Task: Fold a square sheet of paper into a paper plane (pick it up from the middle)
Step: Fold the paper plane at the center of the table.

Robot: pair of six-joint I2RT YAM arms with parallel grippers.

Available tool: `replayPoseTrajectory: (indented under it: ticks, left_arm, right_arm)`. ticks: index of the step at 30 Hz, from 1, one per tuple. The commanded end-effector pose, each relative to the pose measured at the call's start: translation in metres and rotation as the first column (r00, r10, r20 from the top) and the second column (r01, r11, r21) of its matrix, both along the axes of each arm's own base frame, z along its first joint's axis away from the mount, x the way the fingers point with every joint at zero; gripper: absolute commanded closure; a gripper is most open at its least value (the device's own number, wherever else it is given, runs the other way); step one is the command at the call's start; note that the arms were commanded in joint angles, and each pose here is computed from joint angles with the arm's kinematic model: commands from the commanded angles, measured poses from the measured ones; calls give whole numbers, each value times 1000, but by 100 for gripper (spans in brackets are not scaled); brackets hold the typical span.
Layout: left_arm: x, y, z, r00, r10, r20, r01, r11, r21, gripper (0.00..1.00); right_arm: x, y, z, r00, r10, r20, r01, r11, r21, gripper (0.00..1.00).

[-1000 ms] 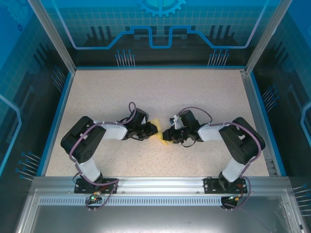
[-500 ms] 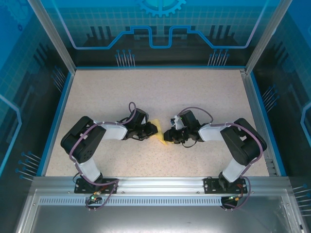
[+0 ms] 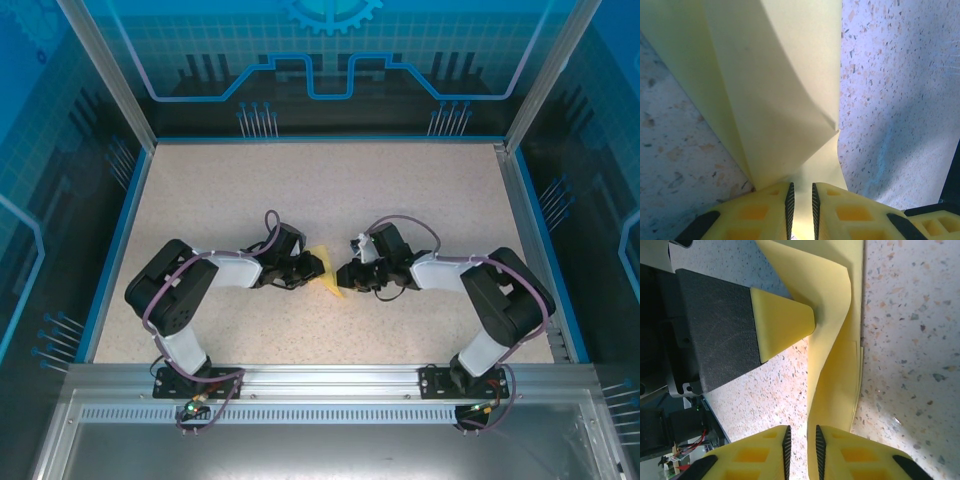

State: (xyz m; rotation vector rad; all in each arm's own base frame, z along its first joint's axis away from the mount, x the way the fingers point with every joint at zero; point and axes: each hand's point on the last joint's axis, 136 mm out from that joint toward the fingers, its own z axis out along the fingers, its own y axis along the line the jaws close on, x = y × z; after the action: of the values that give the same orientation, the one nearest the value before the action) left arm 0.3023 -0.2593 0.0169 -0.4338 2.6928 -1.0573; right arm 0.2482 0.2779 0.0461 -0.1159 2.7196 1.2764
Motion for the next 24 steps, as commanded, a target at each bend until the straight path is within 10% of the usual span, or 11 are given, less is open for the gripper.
replayPoseTrajectory:
  ticks: [1,24]
  left_arm:
    - [-12,10,-19,997,3,-81,1,998,55,77]
    - [-13,12,-23,995,15,-97,-8,997,71,77]
  right_arm:
    - [-5,5,-5,999,28,-16,-28,999,-19,80]
    - [-33,1,-40,988,75,-133,-86,993,-77,91]
